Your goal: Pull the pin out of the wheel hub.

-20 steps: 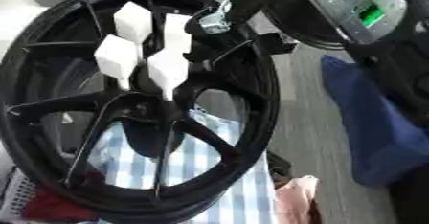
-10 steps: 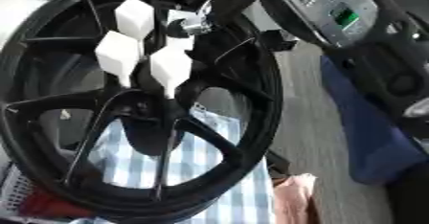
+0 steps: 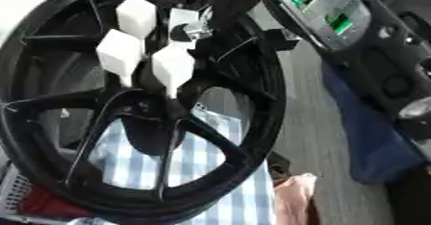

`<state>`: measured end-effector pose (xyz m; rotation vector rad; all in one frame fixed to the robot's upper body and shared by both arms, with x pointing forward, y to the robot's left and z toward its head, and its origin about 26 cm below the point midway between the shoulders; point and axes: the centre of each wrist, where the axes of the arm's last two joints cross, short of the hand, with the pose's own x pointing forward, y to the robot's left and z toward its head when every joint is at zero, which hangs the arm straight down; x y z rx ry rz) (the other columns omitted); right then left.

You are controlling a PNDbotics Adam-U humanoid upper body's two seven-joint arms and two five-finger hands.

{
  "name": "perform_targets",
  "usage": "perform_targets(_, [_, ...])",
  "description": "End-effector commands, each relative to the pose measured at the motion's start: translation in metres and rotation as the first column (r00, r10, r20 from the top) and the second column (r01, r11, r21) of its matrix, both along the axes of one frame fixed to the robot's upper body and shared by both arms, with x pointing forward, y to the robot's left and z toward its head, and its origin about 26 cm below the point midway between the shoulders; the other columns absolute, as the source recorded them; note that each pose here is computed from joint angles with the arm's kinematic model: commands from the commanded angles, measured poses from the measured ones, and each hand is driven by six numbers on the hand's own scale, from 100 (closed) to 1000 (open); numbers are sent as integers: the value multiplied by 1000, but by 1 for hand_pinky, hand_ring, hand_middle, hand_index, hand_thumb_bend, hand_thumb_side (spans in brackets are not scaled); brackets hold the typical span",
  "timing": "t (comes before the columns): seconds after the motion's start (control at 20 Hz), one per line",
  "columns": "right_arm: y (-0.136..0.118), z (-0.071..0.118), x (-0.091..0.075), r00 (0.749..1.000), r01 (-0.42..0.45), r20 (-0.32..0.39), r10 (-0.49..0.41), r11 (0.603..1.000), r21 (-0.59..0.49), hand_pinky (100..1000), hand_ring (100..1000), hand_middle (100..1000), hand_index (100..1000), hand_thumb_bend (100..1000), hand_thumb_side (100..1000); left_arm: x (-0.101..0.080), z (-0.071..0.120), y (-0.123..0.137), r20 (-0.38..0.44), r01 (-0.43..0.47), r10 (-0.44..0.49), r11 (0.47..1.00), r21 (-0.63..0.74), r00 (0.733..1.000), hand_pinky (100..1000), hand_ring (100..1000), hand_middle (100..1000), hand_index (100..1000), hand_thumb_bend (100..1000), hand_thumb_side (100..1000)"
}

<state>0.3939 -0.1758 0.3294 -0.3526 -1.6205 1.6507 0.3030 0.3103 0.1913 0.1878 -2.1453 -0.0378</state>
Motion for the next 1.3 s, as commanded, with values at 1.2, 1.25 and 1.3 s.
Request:
perform_targets(1.2, [-5,15,-2,996,49,64,-68,966,256,791,614,448,533,100,128,-2,8,1,21,-1,1,1000,20,1000,768,778,732,777,125,844])
perform_targets(1.25, [-7,19,-4,995,49,68,-70,960,277,791,611,444,531,100,127,-2,8,2,20,-3,3,1000,20,1000,768,778,732,777,125,844])
perform_targets(1.3, [-9,23,-7,995,49,70,-73,955,294,790,607,437,526,100,126,-2,8,2,19,-5,5,1000,20,1000,768,778,733,777,125,844])
